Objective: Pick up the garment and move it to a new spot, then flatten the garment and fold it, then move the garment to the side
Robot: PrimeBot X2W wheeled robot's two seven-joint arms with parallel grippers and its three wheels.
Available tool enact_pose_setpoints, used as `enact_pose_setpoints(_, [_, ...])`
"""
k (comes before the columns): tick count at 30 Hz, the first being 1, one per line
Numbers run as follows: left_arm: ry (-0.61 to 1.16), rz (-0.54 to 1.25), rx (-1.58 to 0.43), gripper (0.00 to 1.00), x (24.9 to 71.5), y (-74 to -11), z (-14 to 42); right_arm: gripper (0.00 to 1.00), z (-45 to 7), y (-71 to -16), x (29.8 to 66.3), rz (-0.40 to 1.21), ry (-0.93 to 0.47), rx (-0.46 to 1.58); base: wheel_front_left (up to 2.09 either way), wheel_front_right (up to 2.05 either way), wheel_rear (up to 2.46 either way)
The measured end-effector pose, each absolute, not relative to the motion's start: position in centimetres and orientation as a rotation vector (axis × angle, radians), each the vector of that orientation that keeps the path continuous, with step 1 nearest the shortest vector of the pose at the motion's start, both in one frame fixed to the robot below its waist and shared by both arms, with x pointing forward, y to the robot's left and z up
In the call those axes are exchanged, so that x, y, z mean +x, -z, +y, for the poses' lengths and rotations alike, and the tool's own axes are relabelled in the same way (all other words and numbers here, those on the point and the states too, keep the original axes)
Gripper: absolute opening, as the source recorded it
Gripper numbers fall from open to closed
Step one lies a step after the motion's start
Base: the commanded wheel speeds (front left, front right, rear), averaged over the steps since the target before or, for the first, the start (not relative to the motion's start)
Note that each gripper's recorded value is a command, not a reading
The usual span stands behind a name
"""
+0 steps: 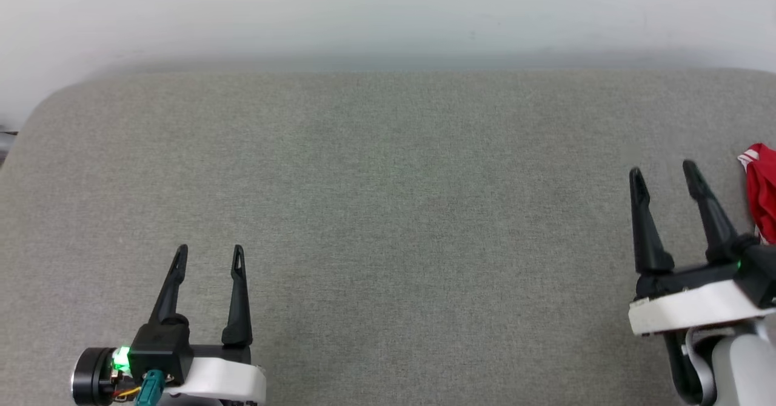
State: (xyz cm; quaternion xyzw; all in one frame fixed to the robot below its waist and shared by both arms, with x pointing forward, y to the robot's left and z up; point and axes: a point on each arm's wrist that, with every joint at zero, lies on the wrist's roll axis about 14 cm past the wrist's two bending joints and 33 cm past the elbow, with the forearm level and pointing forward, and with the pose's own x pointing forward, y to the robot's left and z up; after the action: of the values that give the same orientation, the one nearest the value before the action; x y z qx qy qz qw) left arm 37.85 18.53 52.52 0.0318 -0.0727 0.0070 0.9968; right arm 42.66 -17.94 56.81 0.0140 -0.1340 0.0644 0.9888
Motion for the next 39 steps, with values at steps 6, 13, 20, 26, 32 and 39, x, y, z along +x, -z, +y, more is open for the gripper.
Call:
enact_pose_setpoints(6, [-0.028,-0.141,0.053,1.00,36.6,-52.5,18.9,1.00,-17.7,-54.5,40.6,-0.204,-0.107,0.088,0.00,0.00,0.00])
enact_pose_setpoints(13, [-0.008,-0.137,0.027,1.00,35.5,-52.4,18.7,1.00,-17.7,-53.2,38.2,-0.166,-0.084,0.120,0.00,0.00,0.00])
enact_pose_setpoints(20, [0.010,-0.130,0.022,1.00,34.8,-52.2,18.2,1.00,-18.0,-52.2,36.2,-0.137,-0.067,0.134,0.00,0.00,0.00])
enact_pose_setpoints(26, [0.022,-0.129,0.020,1.00,34.3,-52.1,17.8,1.00,-18.1,-51.9,35.1,-0.127,-0.061,0.139,0.00,0.00,0.00])
enact_pose_setpoints(32, [0.026,-0.117,0.015,1.00,34.0,-51.7,17.6,1.00,-18.0,-51.7,34.5,-0.120,-0.061,0.158,0.00,0.00,0.00])
enact_pose_setpoints(39, [0.022,-0.101,0.021,0.00,34.0,-51.2,17.7,0.00,-17.8,-51.5,34.5,-0.114,-0.065,0.158,0.00,0.00,0.00])
